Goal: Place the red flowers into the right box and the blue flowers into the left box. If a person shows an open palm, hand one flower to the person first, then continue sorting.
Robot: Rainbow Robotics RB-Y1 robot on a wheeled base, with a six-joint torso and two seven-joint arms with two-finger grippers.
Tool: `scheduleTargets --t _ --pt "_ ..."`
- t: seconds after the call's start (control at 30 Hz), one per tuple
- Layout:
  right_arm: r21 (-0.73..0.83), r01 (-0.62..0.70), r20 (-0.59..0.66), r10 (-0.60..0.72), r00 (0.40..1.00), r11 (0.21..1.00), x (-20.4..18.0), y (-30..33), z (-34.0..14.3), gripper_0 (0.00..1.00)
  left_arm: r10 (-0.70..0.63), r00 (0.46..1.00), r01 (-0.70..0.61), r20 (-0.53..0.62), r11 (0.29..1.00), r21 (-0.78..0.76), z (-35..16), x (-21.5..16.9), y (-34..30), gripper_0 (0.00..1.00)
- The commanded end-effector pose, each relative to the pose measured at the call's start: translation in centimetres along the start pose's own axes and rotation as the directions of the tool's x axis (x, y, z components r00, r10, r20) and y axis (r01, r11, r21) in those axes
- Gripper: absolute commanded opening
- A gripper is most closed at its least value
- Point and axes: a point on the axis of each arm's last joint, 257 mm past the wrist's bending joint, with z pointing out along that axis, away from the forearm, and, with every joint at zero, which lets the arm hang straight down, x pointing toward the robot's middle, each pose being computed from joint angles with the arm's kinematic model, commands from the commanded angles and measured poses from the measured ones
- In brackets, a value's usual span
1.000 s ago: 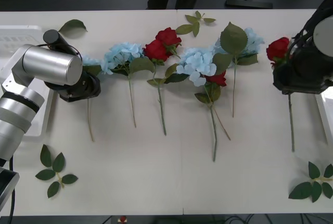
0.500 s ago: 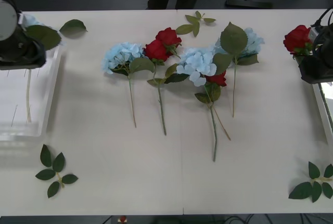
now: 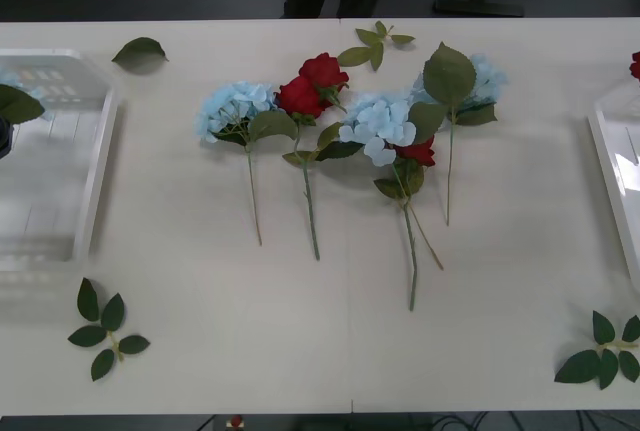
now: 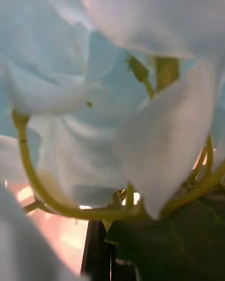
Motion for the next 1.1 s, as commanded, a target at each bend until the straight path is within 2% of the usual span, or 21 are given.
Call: scheduleTargets --t 0.03,0.2,0.27,0.3,0.37,0.4,0.47,0.53,0.6,0.67,0.73,0.8,0.83,0.9,1.1 --pt "0.086 -0.011 0.045 0.007 0.999 0.996 -0.5 -6.5 -2.0 0.0 -0.004 1.0 0.004 0.013 1.0 -0.012 0.1 -0.6 1.5 0.0" --pt "0.198 -0.008 0.058 -0.004 0.998 0.98 0.3 -11.9 -1.6 0.0 -0.018 1.0 0.018 0.016 1.0 -0.006 0.2 -0.6 1.3 0.02" --pt "0.247 -0.002 0.061 -0.014 0.998 0.969 0.8 -13.9 -1.1 0.01 -0.025 1.0 0.025 0.014 1.0 0.007 0.2 -0.6 0.9 0.22" --pt "0.262 -0.01 0.065 -0.007 0.998 0.965 1.1 -14.6 -0.7 0.02 -0.031 0.999 0.03 0.014 0.999 0.016 0.2 -0.6 0.7 0.43" --pt "0.277 -0.018 0.068 -0.001 0.998 0.961 1.5 -15.3 0.1 0.03 -0.036 0.999 0.035 0.016 0.999 0.023 0.2 -0.7 0.5 0.58" --pt "0.309 -0.011 0.073 -0.012 0.997 0.951 1.8 -16.2 0.9 0.03 -0.039 0.999 0.038 0.019 0.999 0.03 0.2 -0.7 0.3 0.73" --pt "0.335 0.0 0.072 -0.025 0.997 0.942 2.1 -16.8 1.6 0.03 -0.047 0.999 0.046 0.017 0.998 0.047 0.1 -0.7 -0.1 0.83" --pt "0.352 0.008 0.068 -0.034 0.997 0.936 2.6 -17.2 2.3 0.04 -0.051 0.999 0.05 0.013 0.996 0.07 0.1 -0.6 -0.7 0.99" --pt "0.359 0.008 0.062 -0.032 0.998 0.933 3.0 -17.5 2.6 0.03 -0.059 0.998 0.059 0.004 0.994 0.097 0.1 -0.5 -1.4 1.0" --pt "0.357 0.005 0.061 -0.028 0.998 0.934 3.1 -17.4 2.6 0.07 -0.054 0.999 0.054 -0.002 0.99 0.131 -0.2 -0.4 -2.4 1.0" --pt "0.351 0.001 0.064 -0.025 0.998 0.937 3.0 -17.2 2.7 0.22 -0.051 0.999 0.052 -0.013 0.983 0.174 -0.8 -0.3 -3.8 1.0" --pt "0.337 -0.009 0.074 -0.016 0.997 0.941 2.9 -16.9 2.8 0.54 -0.061 0.997 0.068 -0.036 0.973 0.223 -1.9 -0.2 -5.3 1.0" --pt "0.326 -0.016 0.078 -0.01 0.997 0.945 2.8 -16.7 2.9 0.75 -0.069 0.996 0.081 -0.055 0.964 0.252 -2.5 0.0 -6.1 1.0" --pt "0.306 -0.03 0.088 0.003 0.996 0.952 2.7 -16.2 3.0 0.9 -0.095 0.991 0.119 -0.091 0.944 0.309 -3.8 0.2 -7.8 1.0" --pt "0.286 -0.039 0.094 0.013 0.996 0.957 2.6 -15.7 3.2 0.93 -0.158 0.979 0.197 -0.129 0.892 0.407 -8.1 0.0 -13.4 1.0"
